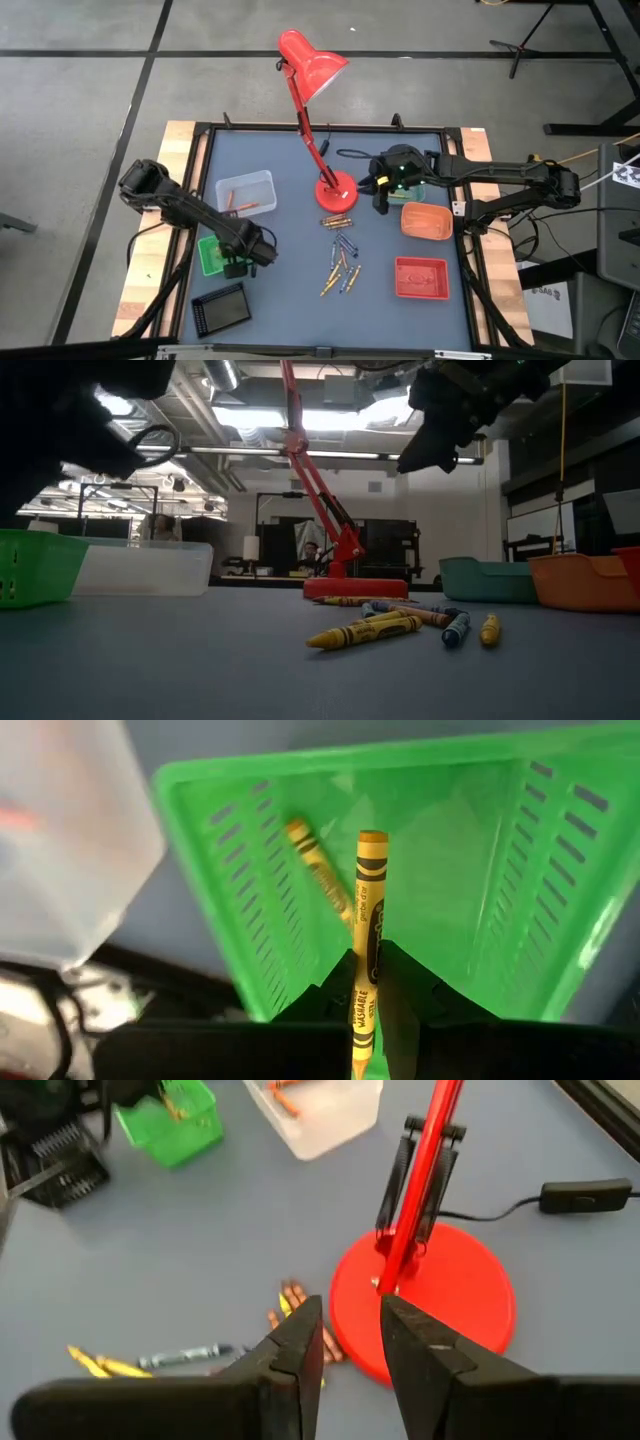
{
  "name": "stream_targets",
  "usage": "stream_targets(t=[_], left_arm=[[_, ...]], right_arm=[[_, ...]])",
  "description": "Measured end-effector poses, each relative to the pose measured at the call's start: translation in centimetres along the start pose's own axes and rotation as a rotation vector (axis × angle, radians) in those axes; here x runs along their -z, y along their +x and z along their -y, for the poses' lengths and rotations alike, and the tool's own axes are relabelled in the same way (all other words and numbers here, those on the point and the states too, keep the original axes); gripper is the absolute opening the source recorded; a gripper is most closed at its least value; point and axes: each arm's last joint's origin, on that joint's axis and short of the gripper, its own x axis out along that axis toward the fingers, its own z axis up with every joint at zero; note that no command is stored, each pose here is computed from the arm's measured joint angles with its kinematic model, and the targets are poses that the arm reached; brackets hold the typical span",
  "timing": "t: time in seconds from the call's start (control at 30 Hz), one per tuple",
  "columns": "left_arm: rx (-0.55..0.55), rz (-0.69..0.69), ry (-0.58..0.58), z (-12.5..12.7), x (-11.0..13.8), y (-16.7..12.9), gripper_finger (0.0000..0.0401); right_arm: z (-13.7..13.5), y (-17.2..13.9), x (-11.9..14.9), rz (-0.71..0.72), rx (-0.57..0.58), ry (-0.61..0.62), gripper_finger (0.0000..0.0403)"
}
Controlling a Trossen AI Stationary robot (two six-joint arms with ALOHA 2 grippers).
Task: Sort crayons
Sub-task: Put the golden crayon into the green bin
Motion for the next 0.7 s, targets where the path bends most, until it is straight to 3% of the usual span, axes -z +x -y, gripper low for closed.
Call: stream_targets(t=[0.47,0.7], left_arm=[[-0.071,-0.042,0.0,-0.7,0.8,3.3,0.0014],[-0.066,-0.033,0.0,-0.6,0.8,3.3,0.0069]], right_arm=[[0.0,0.5,-0.2,0.02,-0.003,0.032,0.0101],[0.4,2.4,0.5,-0.048,0.008,0.04,0.0101]])
